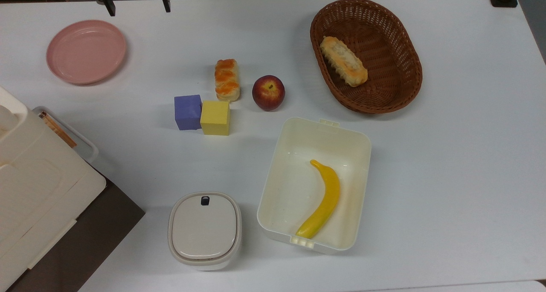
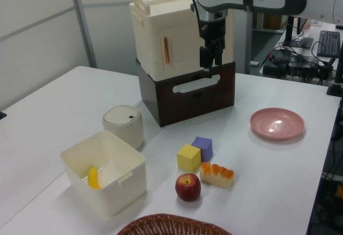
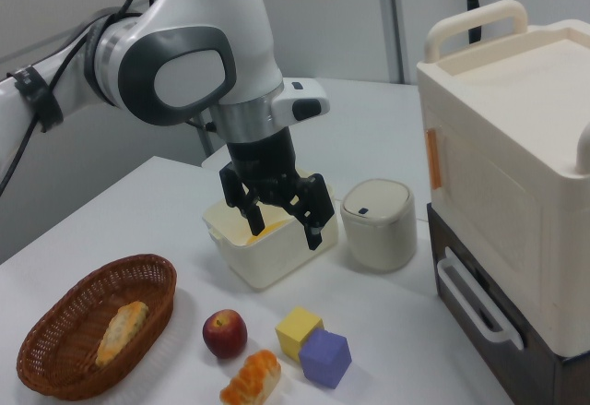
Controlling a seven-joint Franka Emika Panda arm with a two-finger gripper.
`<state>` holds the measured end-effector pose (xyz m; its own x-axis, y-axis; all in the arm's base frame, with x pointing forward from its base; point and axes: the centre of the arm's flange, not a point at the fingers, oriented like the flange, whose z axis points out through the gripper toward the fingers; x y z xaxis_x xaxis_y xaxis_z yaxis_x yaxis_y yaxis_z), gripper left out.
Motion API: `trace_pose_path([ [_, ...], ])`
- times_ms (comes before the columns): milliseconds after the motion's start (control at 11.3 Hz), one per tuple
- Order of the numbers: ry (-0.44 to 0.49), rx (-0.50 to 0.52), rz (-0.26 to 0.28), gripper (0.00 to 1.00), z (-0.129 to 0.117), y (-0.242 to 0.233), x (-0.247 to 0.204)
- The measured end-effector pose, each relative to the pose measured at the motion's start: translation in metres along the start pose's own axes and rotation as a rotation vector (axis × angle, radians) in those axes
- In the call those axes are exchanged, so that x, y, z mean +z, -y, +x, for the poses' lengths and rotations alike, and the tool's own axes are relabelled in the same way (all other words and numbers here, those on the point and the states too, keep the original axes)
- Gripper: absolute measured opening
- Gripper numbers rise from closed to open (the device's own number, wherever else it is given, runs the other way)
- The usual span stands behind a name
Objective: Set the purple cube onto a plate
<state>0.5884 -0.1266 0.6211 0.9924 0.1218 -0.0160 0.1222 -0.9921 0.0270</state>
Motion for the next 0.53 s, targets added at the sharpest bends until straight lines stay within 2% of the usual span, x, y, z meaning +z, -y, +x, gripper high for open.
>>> trace_pose_path([
  [532,0.000,-0.004,0.001,1.00,0.0008,0.0020,0.0002],
])
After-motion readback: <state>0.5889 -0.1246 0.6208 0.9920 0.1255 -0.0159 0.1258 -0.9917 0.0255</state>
